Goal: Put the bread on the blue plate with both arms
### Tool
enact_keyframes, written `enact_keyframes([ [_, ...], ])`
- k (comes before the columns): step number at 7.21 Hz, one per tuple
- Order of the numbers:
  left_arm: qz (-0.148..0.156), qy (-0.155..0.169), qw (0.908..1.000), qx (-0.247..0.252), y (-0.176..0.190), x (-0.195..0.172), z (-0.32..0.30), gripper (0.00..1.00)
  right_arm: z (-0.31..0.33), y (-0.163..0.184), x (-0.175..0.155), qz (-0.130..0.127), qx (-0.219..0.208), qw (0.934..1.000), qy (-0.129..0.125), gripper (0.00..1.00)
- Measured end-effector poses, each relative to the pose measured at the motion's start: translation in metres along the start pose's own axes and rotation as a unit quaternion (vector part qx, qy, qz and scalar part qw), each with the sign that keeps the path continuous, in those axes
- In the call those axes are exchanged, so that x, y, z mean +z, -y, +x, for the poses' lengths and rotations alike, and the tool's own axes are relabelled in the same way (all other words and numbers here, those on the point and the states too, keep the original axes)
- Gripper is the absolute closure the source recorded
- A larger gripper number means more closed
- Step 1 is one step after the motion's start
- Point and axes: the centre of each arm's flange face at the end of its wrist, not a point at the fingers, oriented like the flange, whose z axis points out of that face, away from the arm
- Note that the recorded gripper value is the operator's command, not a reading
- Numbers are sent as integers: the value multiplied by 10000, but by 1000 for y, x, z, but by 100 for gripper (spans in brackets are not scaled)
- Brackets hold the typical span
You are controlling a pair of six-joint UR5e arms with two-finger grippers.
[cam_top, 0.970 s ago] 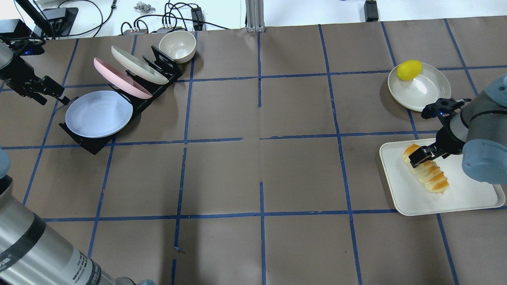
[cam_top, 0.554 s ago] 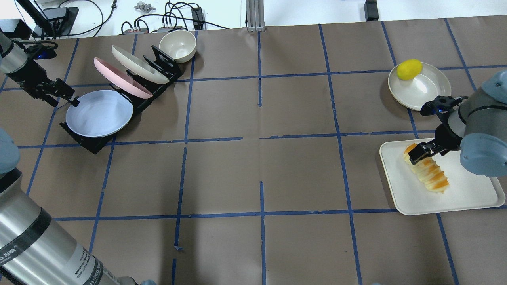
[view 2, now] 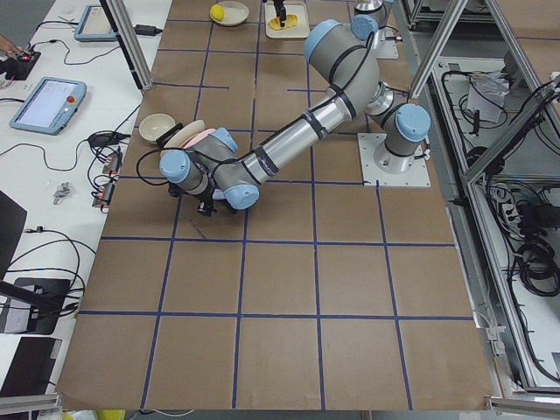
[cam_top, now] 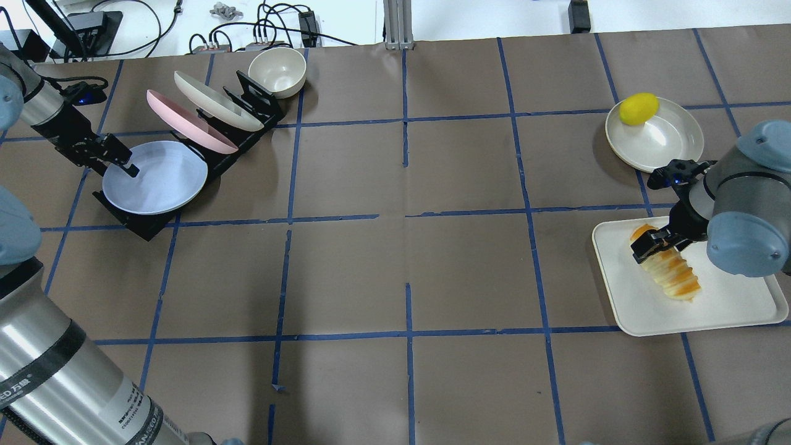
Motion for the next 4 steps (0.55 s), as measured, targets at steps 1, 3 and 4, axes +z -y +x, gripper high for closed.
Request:
enact_keyframes([
  [1, 20, -61, 10000, 1, 1, -3, 3, 96, 2, -1, -3, -59, 31, 9999, -97, 96],
  [3, 38, -159, 9999, -23, 0, -6, 2, 97, 1, -3, -18, -20, 79, 9996, -260, 96],
  [4, 55, -163, 9998, -33, -1, -8, 2, 97, -5, -7, -45, 92, 80, 9993, -364, 95],
])
